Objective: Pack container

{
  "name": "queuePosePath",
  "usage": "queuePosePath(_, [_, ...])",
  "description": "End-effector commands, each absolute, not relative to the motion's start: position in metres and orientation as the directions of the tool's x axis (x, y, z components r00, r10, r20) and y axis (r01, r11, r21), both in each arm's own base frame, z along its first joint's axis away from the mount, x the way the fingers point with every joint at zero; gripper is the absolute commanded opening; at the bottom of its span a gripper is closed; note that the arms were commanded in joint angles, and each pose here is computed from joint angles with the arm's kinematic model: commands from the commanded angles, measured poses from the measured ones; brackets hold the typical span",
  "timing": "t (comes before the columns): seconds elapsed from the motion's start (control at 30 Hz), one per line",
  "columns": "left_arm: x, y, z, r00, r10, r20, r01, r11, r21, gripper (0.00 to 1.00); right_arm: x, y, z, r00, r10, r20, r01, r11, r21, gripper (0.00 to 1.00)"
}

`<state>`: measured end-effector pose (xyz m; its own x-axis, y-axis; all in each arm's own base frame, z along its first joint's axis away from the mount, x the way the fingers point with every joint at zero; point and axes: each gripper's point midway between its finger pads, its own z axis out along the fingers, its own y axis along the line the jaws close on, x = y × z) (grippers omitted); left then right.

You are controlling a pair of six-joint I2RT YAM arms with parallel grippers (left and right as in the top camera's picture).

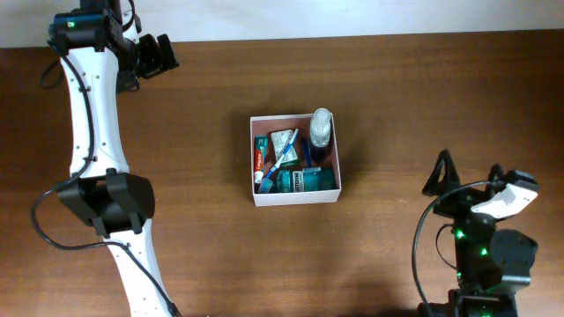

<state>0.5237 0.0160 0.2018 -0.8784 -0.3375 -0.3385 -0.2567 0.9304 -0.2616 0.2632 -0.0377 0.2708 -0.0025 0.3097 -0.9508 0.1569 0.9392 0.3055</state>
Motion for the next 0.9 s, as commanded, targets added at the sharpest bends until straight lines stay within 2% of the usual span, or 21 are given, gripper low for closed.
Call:
queuePosePath(0.0, [0.524,0.016,0.208,-0.875,-0.328,-0.356,-0.245,0.934,-0.258,0.99,0.258,-0.020,0.273,-0.005,0.195,-0.981,0.055,0.979,0.194,0.98])
queuePosePath(0.1, [0.524,0.016,0.208,-0.875,-0.328,-0.356,-0.245,0.934,-0.258,1.00,0.253,-0.014,0.273,0.009,0.148,-0.989,0.021,0.989,0.148,0.98])
queuePosePath(0.87, [0.524,0.016,0.208,-0.875,-0.328,-0.356,-0.245,0.934,-0.259,1.00,0.244,-0.013,0.235,0.131,0.182,-0.975,-0.002,0.983,0.183,0.98])
